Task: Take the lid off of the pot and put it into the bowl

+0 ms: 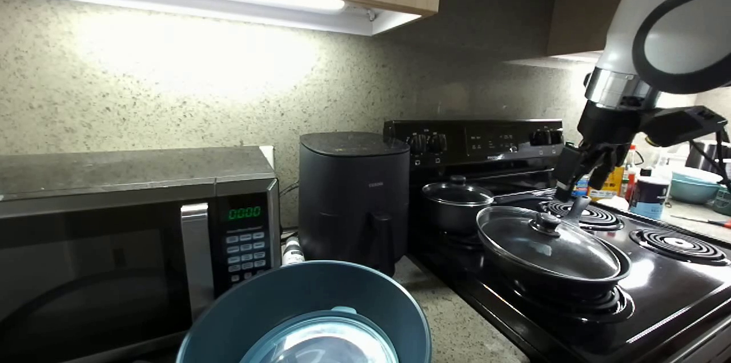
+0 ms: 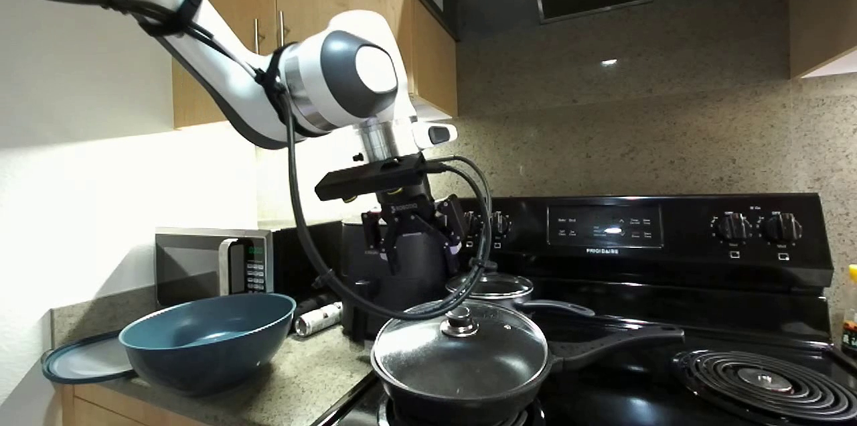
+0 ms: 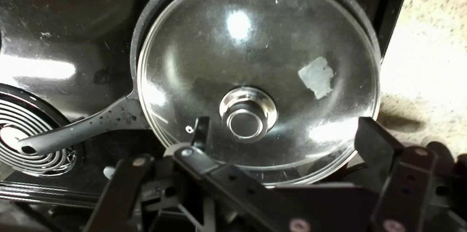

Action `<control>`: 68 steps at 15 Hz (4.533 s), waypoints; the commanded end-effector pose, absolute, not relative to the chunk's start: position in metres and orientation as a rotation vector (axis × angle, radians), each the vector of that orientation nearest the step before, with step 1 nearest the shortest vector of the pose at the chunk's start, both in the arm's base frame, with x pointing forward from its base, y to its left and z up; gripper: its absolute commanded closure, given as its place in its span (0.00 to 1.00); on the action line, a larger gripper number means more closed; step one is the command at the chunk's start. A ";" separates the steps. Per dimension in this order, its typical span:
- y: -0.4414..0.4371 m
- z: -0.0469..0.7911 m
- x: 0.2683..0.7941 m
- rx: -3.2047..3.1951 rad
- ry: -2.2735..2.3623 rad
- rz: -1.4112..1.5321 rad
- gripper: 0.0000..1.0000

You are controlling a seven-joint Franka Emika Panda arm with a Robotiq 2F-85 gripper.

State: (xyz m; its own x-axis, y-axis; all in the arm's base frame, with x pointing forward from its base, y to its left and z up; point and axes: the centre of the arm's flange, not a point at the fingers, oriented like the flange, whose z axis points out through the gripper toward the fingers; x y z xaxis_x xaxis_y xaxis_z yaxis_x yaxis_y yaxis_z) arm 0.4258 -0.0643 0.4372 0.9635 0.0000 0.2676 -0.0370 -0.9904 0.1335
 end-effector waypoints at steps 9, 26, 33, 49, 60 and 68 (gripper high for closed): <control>-0.077 0.412 0.479 2.991 -0.112 0.374 0.00; -0.087 0.375 0.511 3.013 -0.234 -0.134 0.00; -0.089 0.370 0.518 3.013 -0.211 -0.108 0.00; -0.091 0.361 0.527 3.026 -0.164 -0.062 0.44; -0.089 0.391 0.511 3.008 -0.166 -0.060 0.75; -0.051 0.518 0.450 2.944 -0.059 0.245 0.75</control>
